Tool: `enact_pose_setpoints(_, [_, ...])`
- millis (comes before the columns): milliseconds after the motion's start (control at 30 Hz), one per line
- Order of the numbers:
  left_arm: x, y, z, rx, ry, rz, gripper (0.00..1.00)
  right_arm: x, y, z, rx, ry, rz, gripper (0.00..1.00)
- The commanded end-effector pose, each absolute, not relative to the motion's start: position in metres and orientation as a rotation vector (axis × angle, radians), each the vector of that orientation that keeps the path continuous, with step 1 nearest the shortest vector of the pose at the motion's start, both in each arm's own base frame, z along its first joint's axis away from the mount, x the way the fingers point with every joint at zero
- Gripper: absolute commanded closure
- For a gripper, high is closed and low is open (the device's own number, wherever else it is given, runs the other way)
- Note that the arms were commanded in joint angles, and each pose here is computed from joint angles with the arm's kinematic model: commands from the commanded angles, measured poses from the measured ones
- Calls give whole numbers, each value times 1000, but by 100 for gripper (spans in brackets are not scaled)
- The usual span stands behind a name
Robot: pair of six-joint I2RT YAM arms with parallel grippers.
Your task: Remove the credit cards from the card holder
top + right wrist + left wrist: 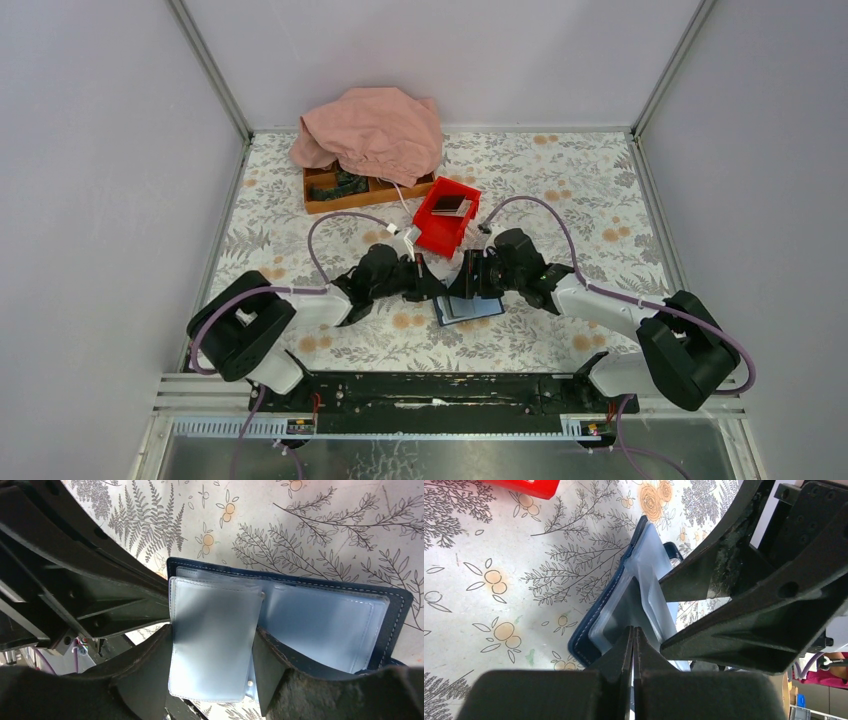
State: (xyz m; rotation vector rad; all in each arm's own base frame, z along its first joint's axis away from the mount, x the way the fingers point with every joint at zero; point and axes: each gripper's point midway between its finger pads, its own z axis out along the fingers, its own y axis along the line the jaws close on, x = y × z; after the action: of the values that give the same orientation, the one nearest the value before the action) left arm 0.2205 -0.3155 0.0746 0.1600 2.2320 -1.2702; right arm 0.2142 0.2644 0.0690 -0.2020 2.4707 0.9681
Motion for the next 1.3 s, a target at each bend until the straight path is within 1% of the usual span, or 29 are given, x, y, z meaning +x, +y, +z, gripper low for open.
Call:
enact_pose_setpoints(0, [223, -331, 83, 194, 2202, -1320, 100, 218, 276, 92, -223, 2378, 1078, 51])
enact_pose_setpoints(300, [209, -357, 81, 220, 2210, -1455, 100, 216, 276, 88, -216, 2381, 1095, 50])
enact_pose_setpoints(367, [208, -357, 79, 215, 2217, -1464, 100, 216, 276, 88, -217, 2379, 1093, 46])
enact_pose_setpoints(400, [208, -357, 78, 212, 2219, -1463, 100, 216, 275, 87, -214, 2383, 1089, 41])
enact_pose_setpoints(467, [208, -358, 78, 211, 2221, -1465, 100, 216, 274, 86, -212, 2386, 1074, 35])
enact_pose_setpoints(600, [208, -360, 77, 210, 2227, -1472, 100, 219, 268, 86, -204, 2387, 1026, 30])
enact_pose_setpoints(900, [209, -367, 72, 203, 2240, -1509, 99, 223, 246, 93, -171, 2369, 885, 29])
enact_pose_setpoints(1267, [206, -385, 72, 244, 2242, -1543, 97, 234, 201, 116, -23, 2271, 655, 29])
